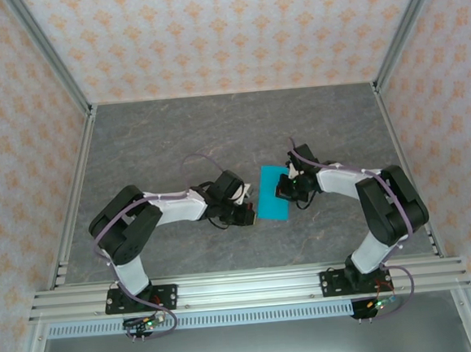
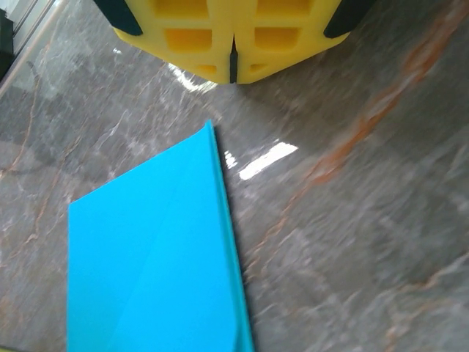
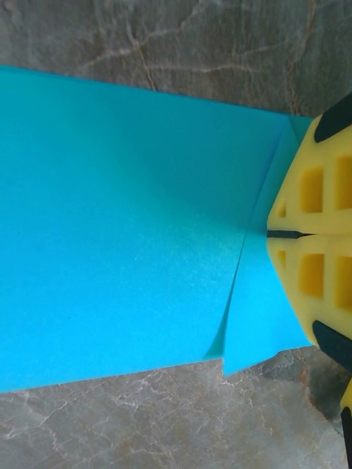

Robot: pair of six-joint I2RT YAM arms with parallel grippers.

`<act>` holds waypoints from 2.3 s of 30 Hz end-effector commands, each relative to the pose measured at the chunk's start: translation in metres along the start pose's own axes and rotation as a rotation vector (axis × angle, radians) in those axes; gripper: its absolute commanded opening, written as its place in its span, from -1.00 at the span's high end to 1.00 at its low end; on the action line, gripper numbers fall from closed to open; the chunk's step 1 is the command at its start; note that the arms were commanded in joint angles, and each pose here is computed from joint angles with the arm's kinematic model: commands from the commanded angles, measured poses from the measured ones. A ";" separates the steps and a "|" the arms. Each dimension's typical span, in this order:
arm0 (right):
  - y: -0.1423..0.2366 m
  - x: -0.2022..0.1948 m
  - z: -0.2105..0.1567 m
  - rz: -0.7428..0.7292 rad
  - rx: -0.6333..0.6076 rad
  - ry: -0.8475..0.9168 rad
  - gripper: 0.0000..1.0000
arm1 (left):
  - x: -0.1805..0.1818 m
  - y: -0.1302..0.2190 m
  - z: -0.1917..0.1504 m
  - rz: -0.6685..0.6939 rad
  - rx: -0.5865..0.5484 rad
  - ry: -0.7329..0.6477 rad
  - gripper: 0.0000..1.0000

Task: Fold a paper plane with a square sheet of paper (fold left side to right side)
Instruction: Fold the triangle a second time at the center of the table, then turn over the paper at the center of the table.

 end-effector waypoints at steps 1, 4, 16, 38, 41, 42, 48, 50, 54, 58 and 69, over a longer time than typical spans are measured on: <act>0.030 0.013 0.019 0.017 -0.138 0.036 0.62 | 0.009 0.018 0.005 0.039 -0.036 0.068 1.00; 0.048 0.011 0.022 0.011 -0.187 0.036 0.24 | -0.001 0.028 0.019 0.003 -0.093 0.065 0.92; 0.058 -0.016 -0.005 0.117 -0.234 -0.047 -0.35 | -0.042 0.029 0.068 -0.164 -0.205 0.035 0.36; 0.050 -0.016 -0.010 0.148 -0.188 -0.030 -0.45 | -0.037 -0.008 0.088 -0.113 -0.151 0.025 0.82; 0.047 -0.015 -0.008 0.168 -0.188 -0.044 -0.52 | -0.037 -0.001 0.086 -0.098 -0.170 0.013 0.88; 0.046 -0.015 -0.007 0.178 -0.189 -0.049 -0.53 | -0.037 0.001 0.085 -0.097 -0.173 0.010 0.89; 0.039 -0.009 0.000 0.236 -0.190 -0.053 -0.50 | -0.035 0.003 0.084 -0.085 -0.175 0.008 0.88; 0.036 -0.007 0.002 0.249 -0.184 -0.051 -0.43 | -0.035 0.002 0.083 -0.084 -0.173 0.008 0.88; 0.028 -0.003 0.006 0.270 -0.170 -0.057 -0.31 | -0.035 0.002 0.083 -0.085 -0.171 0.008 0.88; 0.018 0.002 0.009 0.285 -0.145 -0.062 -0.14 | -0.034 0.002 0.083 -0.081 -0.172 0.009 0.87; 0.022 0.010 0.018 0.311 -0.166 -0.030 0.87 | -0.032 0.042 0.087 -0.096 -0.267 0.022 0.30</act>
Point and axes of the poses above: each hand's point on the last joint's axis, 136 mm out from that joint toward the fingers, its own y axis back along the fingers, its own x axis along the line the jaws close on, z = x × y, the point moved 7 cm from there along y, back along the fingers, and after that the axes turned 15 degrees about y, right-handed, at the moved point
